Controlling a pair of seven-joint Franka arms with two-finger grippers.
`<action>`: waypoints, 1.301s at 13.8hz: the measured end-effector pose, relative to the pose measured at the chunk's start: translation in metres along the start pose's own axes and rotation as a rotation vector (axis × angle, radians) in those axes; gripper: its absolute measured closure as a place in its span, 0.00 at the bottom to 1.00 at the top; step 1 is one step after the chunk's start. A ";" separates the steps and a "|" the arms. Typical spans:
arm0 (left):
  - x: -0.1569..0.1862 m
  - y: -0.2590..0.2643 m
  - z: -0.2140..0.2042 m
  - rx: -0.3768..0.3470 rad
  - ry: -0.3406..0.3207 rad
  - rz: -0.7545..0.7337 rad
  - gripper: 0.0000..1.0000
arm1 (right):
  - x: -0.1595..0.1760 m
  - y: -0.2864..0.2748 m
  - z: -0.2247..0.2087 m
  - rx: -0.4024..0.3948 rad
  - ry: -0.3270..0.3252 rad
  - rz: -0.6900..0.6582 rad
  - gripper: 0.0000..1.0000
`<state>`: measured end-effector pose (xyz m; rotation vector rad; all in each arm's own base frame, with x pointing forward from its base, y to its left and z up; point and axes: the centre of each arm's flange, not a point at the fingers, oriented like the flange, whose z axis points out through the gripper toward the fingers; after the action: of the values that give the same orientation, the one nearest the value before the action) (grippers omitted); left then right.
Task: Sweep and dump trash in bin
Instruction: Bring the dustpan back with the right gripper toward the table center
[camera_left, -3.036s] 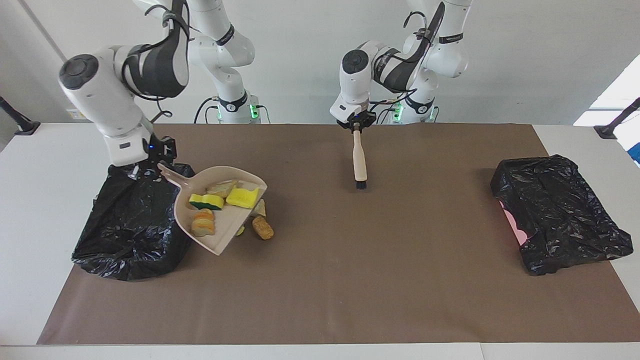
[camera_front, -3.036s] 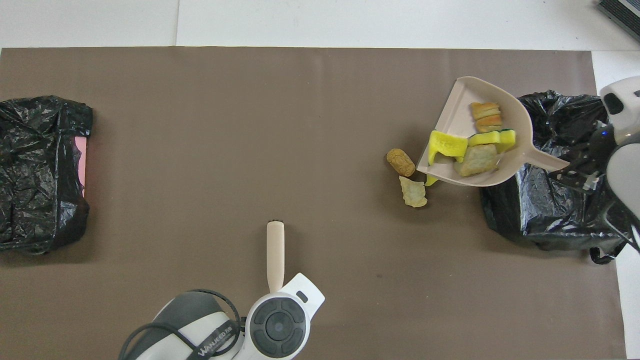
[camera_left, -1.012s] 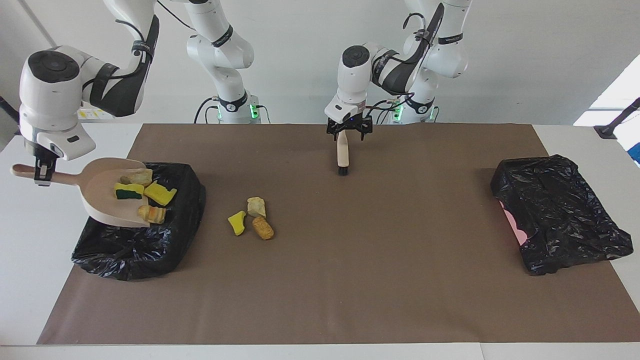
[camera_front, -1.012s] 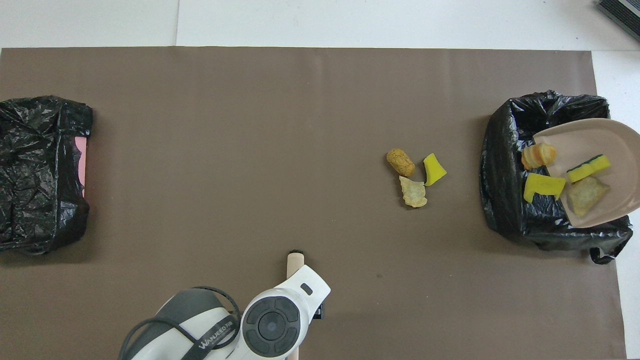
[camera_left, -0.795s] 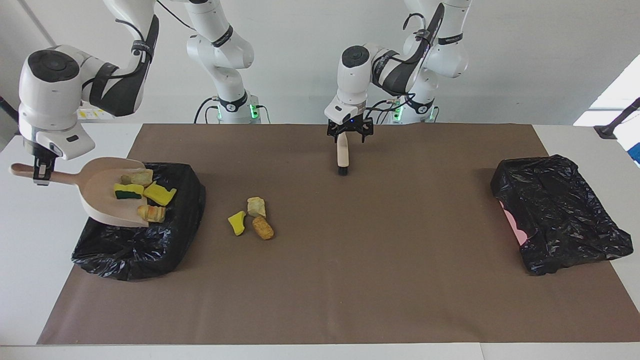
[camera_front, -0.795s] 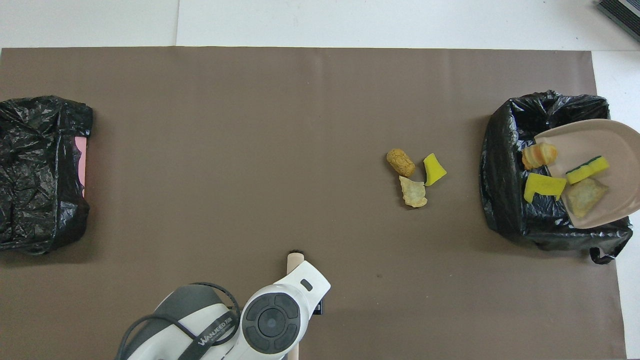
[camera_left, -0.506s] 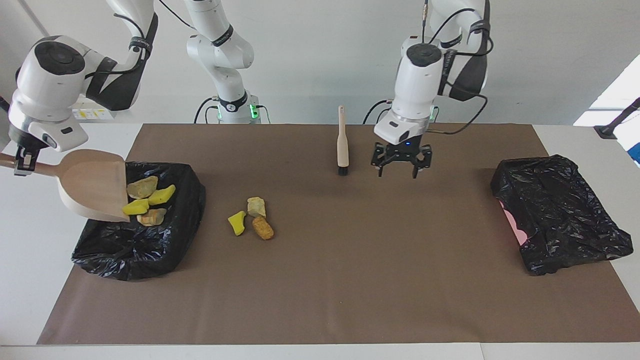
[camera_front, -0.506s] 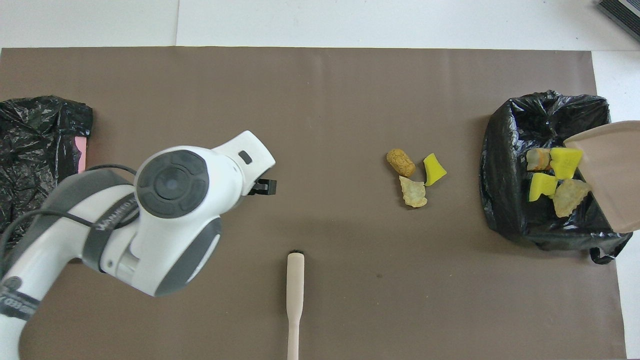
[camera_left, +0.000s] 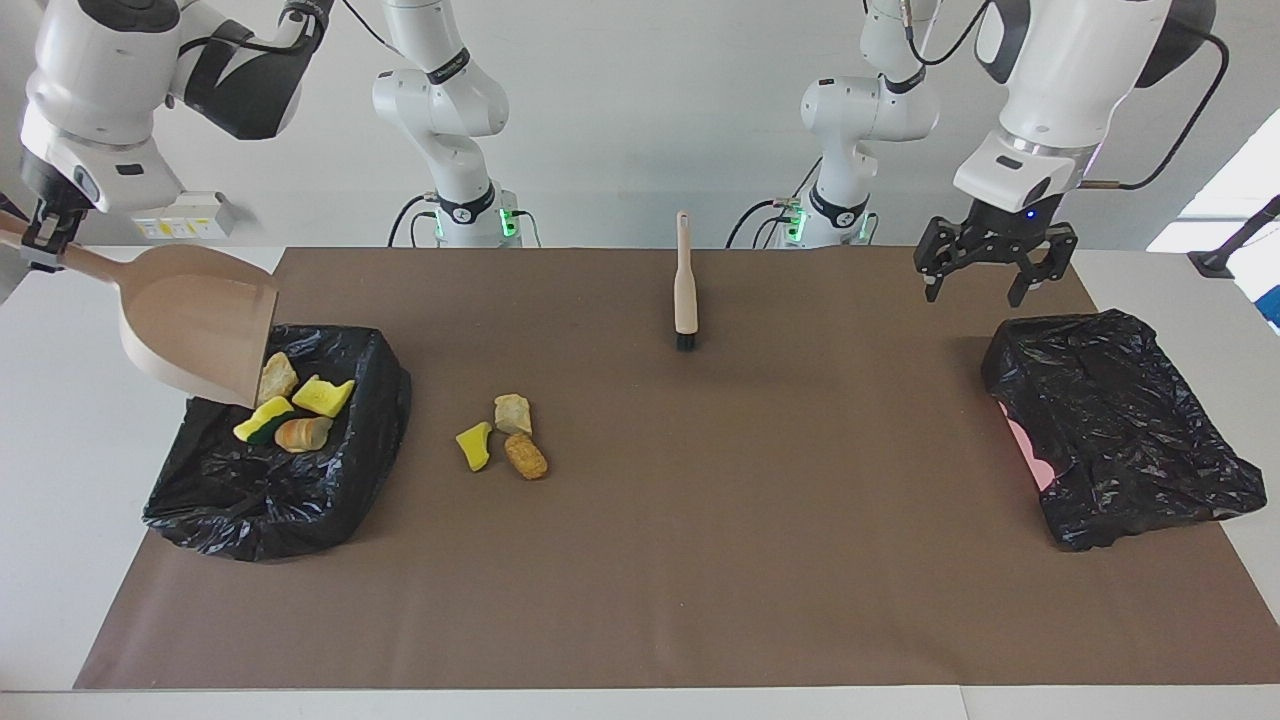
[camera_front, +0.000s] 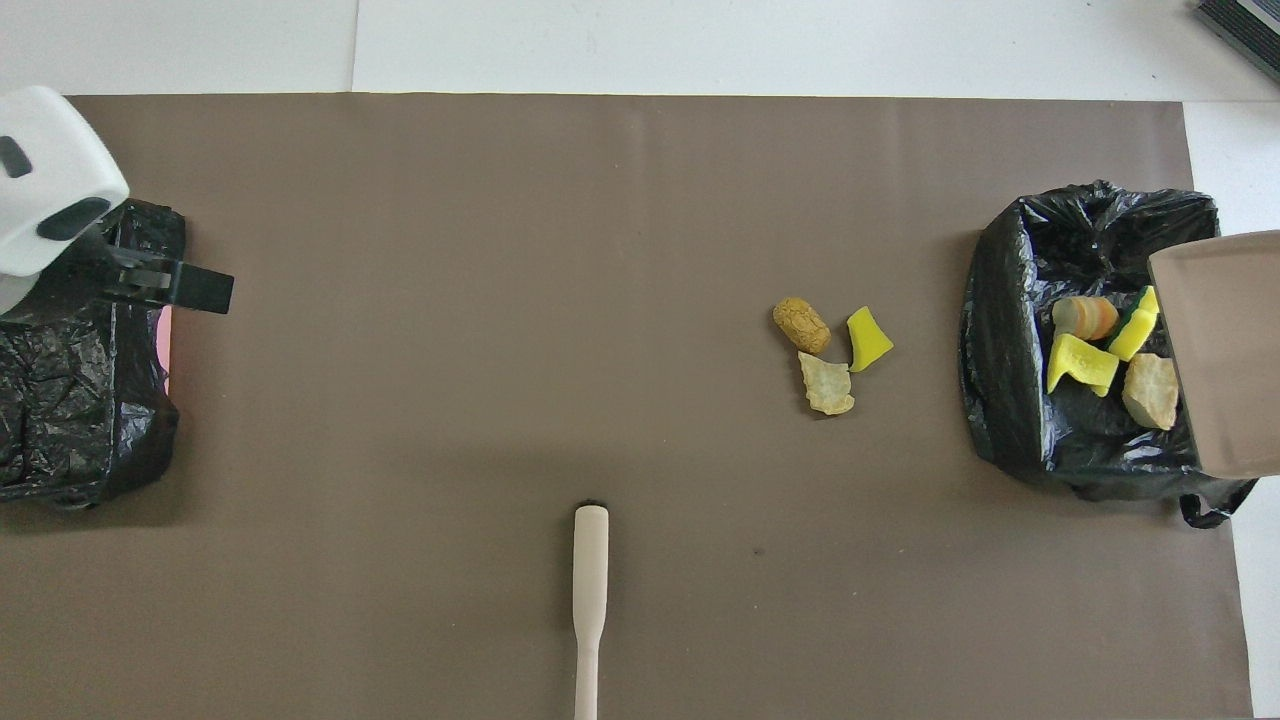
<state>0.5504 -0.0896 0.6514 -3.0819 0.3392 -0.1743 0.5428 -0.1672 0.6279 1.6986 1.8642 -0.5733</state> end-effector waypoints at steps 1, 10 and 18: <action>-0.007 -0.005 -0.013 -0.006 -0.012 0.002 0.00 | 0.010 0.003 -0.003 0.000 0.034 0.036 0.69; -0.034 -0.034 -0.040 -0.071 -0.074 -0.059 0.00 | 0.165 0.025 -0.083 0.118 0.329 0.571 0.69; -0.038 -0.042 -0.051 -0.077 -0.062 -0.075 0.00 | 0.375 0.044 -0.137 0.465 0.496 1.160 0.69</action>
<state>0.5166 -0.0415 0.7000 -3.1704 0.2336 -0.0694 0.5513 0.2106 0.4906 2.9978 0.6775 -0.0732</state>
